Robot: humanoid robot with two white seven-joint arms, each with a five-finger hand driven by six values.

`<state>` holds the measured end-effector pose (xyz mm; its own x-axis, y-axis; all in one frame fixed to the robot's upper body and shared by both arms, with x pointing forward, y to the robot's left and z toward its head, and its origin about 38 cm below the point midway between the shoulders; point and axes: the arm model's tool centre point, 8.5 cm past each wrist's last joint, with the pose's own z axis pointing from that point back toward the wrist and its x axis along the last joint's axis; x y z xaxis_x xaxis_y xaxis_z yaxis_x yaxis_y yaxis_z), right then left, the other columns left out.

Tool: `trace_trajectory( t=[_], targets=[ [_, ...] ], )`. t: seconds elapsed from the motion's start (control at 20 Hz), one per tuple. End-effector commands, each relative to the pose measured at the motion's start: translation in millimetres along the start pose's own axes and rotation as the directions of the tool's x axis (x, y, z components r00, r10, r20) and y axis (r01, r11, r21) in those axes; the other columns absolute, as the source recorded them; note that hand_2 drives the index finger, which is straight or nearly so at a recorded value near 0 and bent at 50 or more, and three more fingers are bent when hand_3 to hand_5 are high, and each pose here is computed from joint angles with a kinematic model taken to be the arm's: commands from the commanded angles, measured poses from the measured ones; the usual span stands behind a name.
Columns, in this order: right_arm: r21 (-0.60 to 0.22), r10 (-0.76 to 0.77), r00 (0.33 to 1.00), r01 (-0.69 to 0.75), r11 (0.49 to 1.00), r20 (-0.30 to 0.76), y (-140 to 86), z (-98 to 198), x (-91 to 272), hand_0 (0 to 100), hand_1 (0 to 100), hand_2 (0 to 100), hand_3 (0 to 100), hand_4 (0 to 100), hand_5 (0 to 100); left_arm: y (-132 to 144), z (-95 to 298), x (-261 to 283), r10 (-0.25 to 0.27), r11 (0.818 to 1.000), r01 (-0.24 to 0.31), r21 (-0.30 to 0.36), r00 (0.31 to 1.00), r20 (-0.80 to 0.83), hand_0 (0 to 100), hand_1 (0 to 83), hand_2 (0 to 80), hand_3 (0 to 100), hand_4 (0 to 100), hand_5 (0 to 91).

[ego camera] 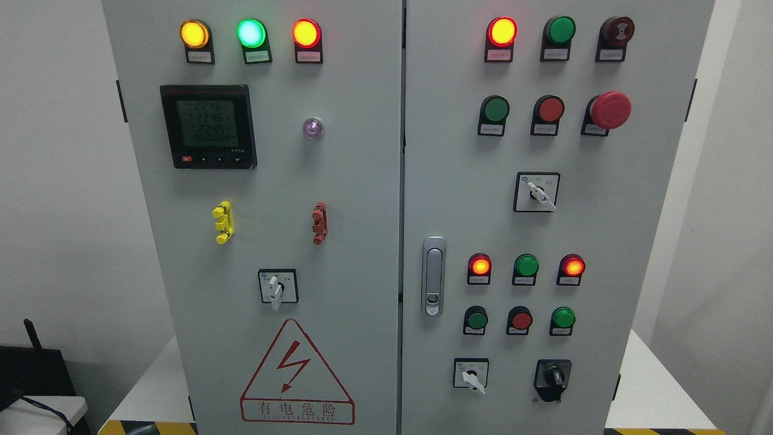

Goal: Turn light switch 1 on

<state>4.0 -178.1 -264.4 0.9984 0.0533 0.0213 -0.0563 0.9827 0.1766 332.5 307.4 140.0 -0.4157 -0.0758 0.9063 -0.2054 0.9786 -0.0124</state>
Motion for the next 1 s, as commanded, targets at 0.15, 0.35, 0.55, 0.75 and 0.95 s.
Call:
trace_trajectory(
  t=[0.15,0.35,0.55,0.75,0.95],
  targets=[
    [0.000,-0.017,1.000,0.017,1.000,0.003,0.1,0.0,0.3,12,39,0,0,0,0,-83.4,-16.2,22.6,0.011,0.994,-0.008,-0.113,1.000,0.027,0,24.7,36.3,53,63,61.3],
    [0.000,-0.017,1.000,0.017,1.000,0.002,0.1,0.0,0.2,12,39,0,0,0,0,-98.8,-14.8,22.3,-0.005,0.995,0.005,-0.100,1.000,0.003,0,26.2,38.5,55,65,63.4],
    [0.000,-0.017,1.000,0.017,1.000,0.003,0.1,0.0,0.3,12,39,0,0,0,0,-113.8,-19.1,23.5,-0.038,0.997,0.037,-0.062,0.999,-0.028,0,32.2,43.5,64,72,73.0],
    [0.000,-0.017,1.000,0.017,1.000,0.002,0.1,0.0,0.2,12,39,0,0,0,0,-124.3,-30.8,28.7,-0.045,0.998,0.042,-0.050,0.998,-0.049,0,35.6,48.9,68,77,79.3],
    [0.000,-0.017,1.000,0.017,1.000,0.003,0.1,0.0,0.3,12,39,0,0,0,0,-129.9,-37.9,33.4,-0.064,0.998,0.062,-0.033,0.997,-0.051,0,41.4,52.2,69,79,81.9]
  ],
)
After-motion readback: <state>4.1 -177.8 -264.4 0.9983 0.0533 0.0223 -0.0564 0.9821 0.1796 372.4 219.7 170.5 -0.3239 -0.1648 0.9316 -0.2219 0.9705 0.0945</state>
